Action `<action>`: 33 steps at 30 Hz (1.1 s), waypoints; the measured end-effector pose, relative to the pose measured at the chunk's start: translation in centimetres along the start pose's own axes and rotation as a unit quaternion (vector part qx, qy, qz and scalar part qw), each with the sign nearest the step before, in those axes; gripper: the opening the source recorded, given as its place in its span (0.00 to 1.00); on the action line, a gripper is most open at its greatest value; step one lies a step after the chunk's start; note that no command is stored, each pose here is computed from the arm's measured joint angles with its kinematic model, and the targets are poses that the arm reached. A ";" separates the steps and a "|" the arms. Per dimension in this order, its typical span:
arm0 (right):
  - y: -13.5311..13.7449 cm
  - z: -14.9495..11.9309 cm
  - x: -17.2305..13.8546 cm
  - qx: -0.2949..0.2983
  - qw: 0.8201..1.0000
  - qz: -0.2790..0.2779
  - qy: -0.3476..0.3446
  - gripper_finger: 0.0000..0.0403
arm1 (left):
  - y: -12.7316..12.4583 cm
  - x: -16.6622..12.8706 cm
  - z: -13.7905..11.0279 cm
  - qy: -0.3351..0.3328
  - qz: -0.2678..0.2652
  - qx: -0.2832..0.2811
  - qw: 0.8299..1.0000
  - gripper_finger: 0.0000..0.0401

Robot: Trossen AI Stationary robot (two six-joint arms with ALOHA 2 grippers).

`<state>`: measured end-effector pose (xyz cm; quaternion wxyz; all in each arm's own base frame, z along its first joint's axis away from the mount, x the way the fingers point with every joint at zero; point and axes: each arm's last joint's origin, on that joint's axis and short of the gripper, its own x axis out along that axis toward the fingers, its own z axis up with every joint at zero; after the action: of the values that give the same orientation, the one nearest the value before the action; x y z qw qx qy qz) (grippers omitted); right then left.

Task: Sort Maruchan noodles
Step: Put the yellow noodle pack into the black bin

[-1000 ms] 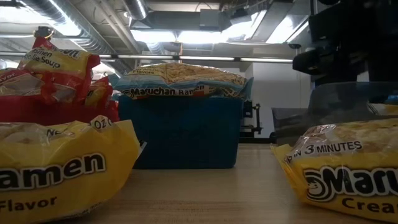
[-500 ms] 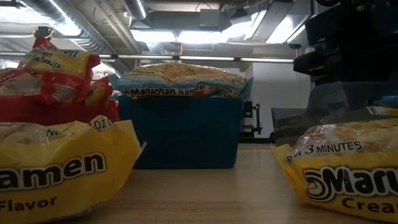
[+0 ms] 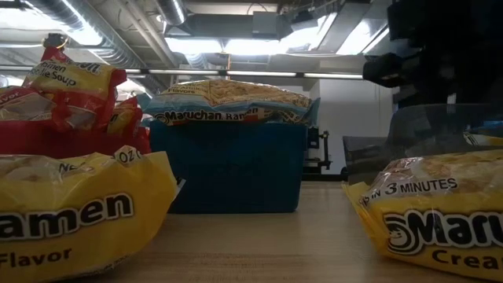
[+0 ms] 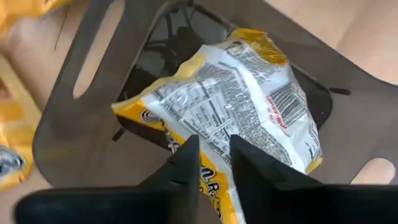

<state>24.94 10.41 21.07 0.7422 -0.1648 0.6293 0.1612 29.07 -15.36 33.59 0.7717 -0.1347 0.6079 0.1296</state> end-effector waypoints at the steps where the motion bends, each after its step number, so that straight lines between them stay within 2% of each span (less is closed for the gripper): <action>1: 0.0 0.0 0.1 -0.010 1.000 0.003 0.003 0.25 | 0.0 0.0 0.0 0.000 0.000 0.000 1.000 0.20; 6: 0.0 -0.2 0.6 -0.075 0.997 0.002 0.027 0.42 | 0.0 0.0 0.0 0.000 0.000 0.000 1.000 0.20; 10: -0.1 0.2 1.0 -0.119 0.993 -0.012 0.022 0.51 | 0.0 0.0 0.0 -0.002 0.001 -0.001 1.000 0.20; 15: 0.1 0.2 1.9 -0.149 0.987 0.026 0.044 0.53 | 0.0 0.0 0.0 -0.003 0.001 0.000 1.000 0.20; 20: 0.1 0.3 2.9 -0.152 0.986 0.018 0.063 0.53 | 0.0 0.0 0.1 -0.005 0.003 0.000 1.000 0.20; 22: 0.0 0.4 3.2 -0.152 0.986 0.008 0.070 0.50 | 0.0 0.0 0.1 -0.007 0.005 0.000 1.000 0.20; 25: 0.0 0.4 3.3 -0.139 0.987 0.001 0.076 0.41 | 0.0 0.0 0.1 -0.012 0.009 0.001 1.000 0.20; 31: 0.0 0.4 3.4 -0.098 0.992 -0.002 0.077 0.09 | 0.0 0.0 0.1 -0.013 0.011 0.004 1.000 0.20; 33: 0.0 0.4 3.4 -0.094 0.993 -0.003 0.077 0.03 | 0.0 0.0 0.1 -0.013 0.011 0.004 1.000 0.20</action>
<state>25.79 10.69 17.81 0.6733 -0.2474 0.6660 0.2047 29.16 -15.29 33.57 0.7789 -0.1231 0.5994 0.1370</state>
